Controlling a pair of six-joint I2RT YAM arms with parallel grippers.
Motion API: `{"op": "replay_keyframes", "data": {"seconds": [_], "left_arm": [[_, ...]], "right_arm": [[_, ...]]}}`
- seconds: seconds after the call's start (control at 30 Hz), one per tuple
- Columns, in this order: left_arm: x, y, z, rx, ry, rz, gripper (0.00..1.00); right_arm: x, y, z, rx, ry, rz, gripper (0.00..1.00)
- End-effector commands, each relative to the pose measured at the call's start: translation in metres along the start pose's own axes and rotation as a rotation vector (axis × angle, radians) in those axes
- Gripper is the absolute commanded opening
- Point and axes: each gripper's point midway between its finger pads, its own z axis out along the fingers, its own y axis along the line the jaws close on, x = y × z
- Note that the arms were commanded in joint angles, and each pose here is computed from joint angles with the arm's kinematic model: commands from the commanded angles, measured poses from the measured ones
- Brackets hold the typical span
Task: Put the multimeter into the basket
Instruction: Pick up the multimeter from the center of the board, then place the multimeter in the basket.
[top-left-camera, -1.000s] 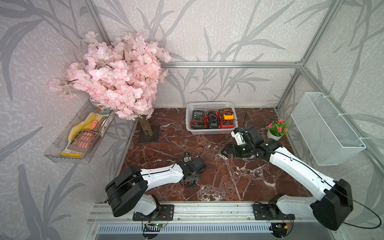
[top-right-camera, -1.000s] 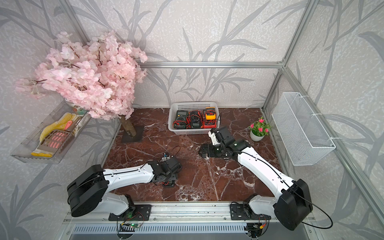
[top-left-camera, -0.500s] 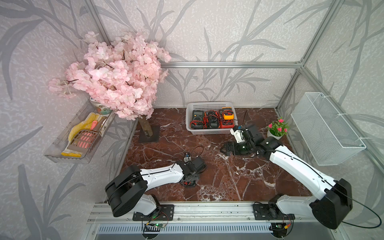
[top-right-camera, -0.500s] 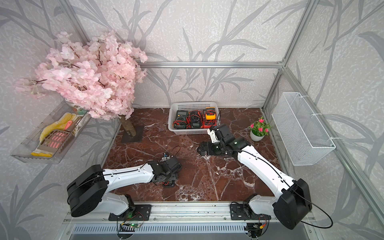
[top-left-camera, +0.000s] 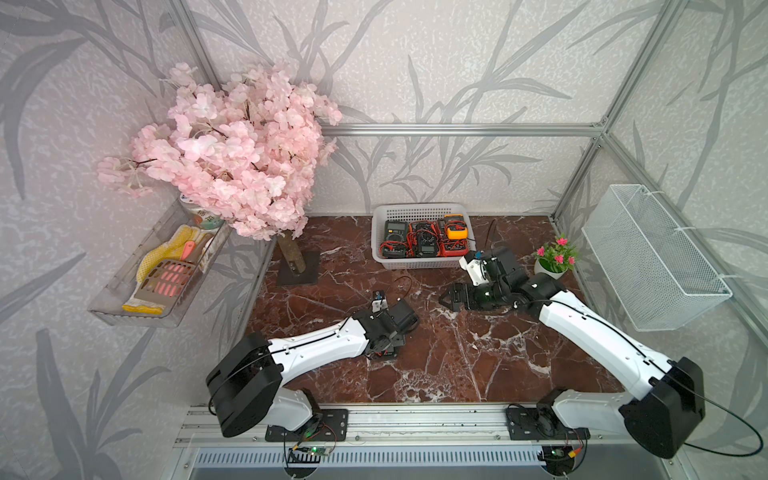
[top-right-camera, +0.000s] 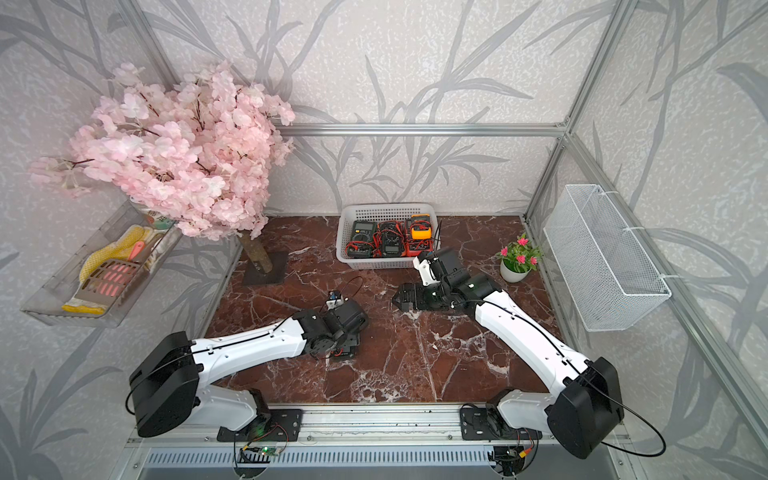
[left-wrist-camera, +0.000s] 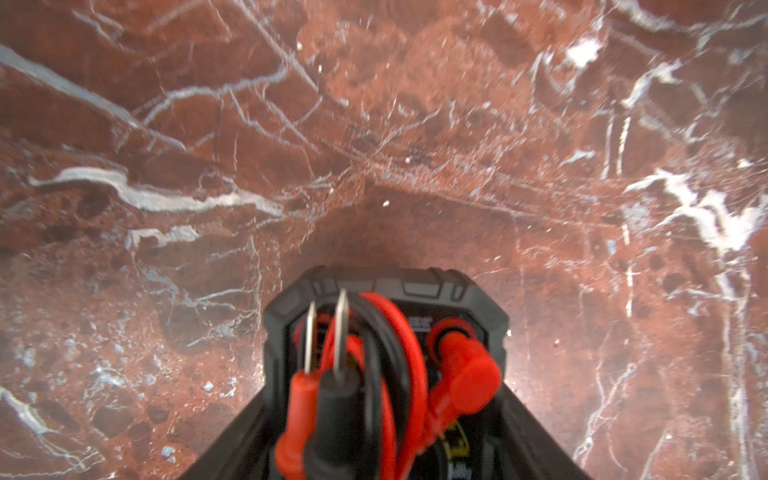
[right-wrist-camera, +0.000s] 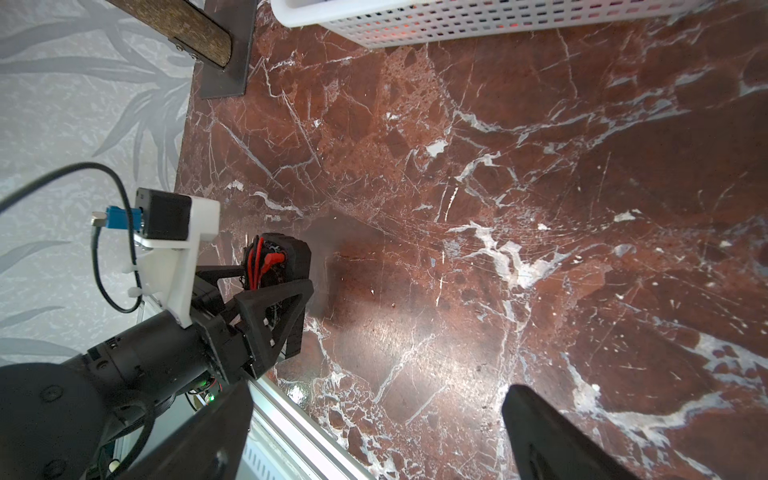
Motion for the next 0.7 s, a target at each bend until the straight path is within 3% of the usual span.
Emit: {"op": "replay_keyframes", "data": {"seconds": [0.0, 0.4, 0.67], "left_arm": [[-0.02, 0.004, -0.014, -0.02, -0.054, 0.013, 0.31], [-0.084, 0.002, -0.025, -0.009, -0.151, -0.024, 0.3], [-0.142, -0.005, -0.032, 0.002, -0.213, -0.023, 0.3]], "right_arm": [[-0.01, 0.012, -0.005, -0.034, -0.028, -0.014, 0.99], [-0.015, 0.021, -0.009, -0.073, -0.048, -0.029, 0.99], [-0.024, 0.027, -0.01, -0.087, -0.07, -0.04, 0.99]]}}
